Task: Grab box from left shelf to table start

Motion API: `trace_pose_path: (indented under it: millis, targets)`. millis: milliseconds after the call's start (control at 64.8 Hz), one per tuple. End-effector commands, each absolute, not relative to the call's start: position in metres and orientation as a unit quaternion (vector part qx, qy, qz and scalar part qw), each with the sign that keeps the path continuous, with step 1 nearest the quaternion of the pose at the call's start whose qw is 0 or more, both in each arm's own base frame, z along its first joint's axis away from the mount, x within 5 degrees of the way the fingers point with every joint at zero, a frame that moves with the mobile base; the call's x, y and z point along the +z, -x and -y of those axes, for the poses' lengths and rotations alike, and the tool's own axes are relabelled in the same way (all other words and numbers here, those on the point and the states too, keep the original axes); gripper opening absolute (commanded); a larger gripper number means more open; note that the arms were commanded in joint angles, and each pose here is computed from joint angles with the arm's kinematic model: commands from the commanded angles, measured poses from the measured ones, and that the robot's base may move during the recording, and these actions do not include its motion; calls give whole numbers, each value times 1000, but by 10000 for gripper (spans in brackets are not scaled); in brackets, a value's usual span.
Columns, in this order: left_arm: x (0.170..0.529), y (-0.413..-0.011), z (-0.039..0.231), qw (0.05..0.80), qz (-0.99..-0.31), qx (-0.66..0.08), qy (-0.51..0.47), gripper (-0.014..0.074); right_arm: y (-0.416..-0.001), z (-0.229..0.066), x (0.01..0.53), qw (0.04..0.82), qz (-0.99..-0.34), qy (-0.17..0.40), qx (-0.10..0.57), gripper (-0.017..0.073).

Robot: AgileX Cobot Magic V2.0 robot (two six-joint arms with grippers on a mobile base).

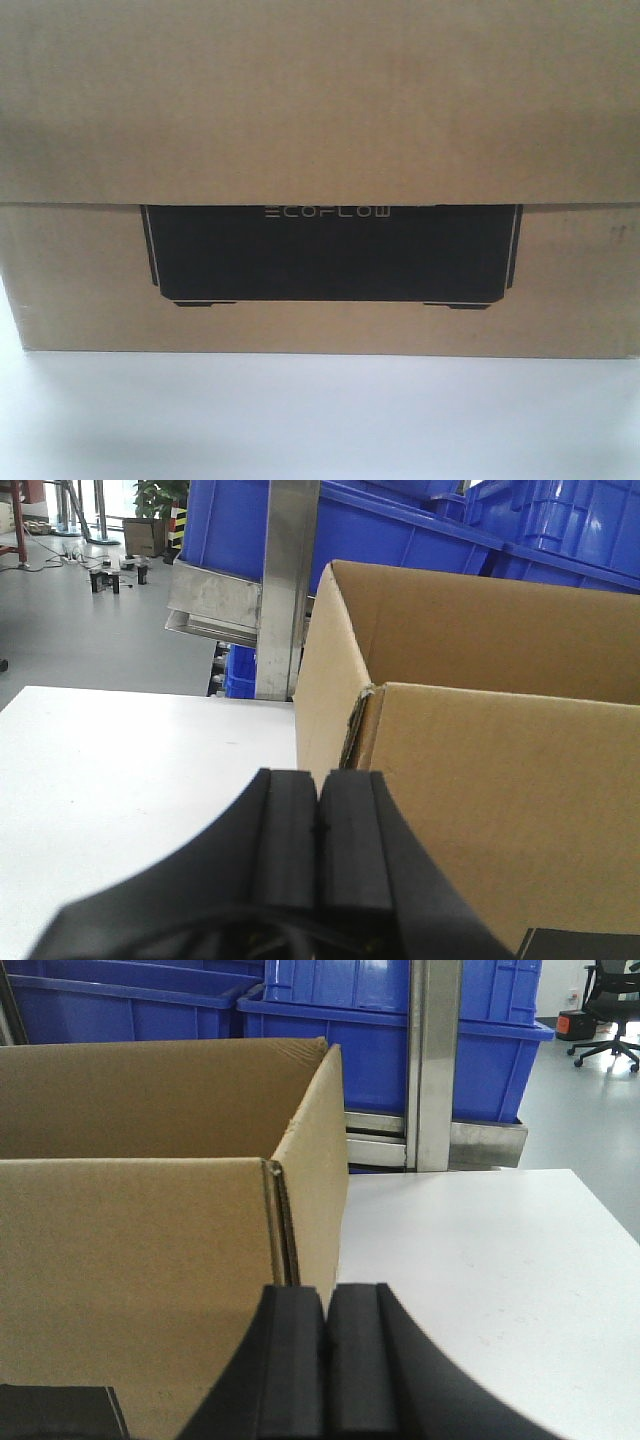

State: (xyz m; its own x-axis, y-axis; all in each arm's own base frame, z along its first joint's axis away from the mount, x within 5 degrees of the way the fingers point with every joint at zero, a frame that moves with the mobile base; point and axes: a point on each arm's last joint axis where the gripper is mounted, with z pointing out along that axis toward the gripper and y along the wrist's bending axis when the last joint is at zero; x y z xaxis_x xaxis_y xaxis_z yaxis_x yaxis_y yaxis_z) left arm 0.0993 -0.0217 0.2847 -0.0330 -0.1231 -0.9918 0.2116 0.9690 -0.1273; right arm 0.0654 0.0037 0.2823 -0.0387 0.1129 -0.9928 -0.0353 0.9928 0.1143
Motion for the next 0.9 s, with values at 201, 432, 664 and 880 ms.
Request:
trace_pose_path:
  millis: [201, 432, 664, 880]
  targets:
    - [302, -99, 22, 735, -665, -129, -28, -94, -62, -1, 269, 726, -686, -28, 40, 48]
    - [302, -99, 22, 735, -665, -129, -28, -94, -48, 0, 237, 758, -652, -9, 10, 48]
    - [302, -99, 22, 733, -667, -129, -29, -94, -54, 1, 216, 761, -647, -30, 29, 48]
    - [302, -99, 22, 733, -667, -129, -29, -94, -54, 0, 215, 759, -651, -19, 19, 48]
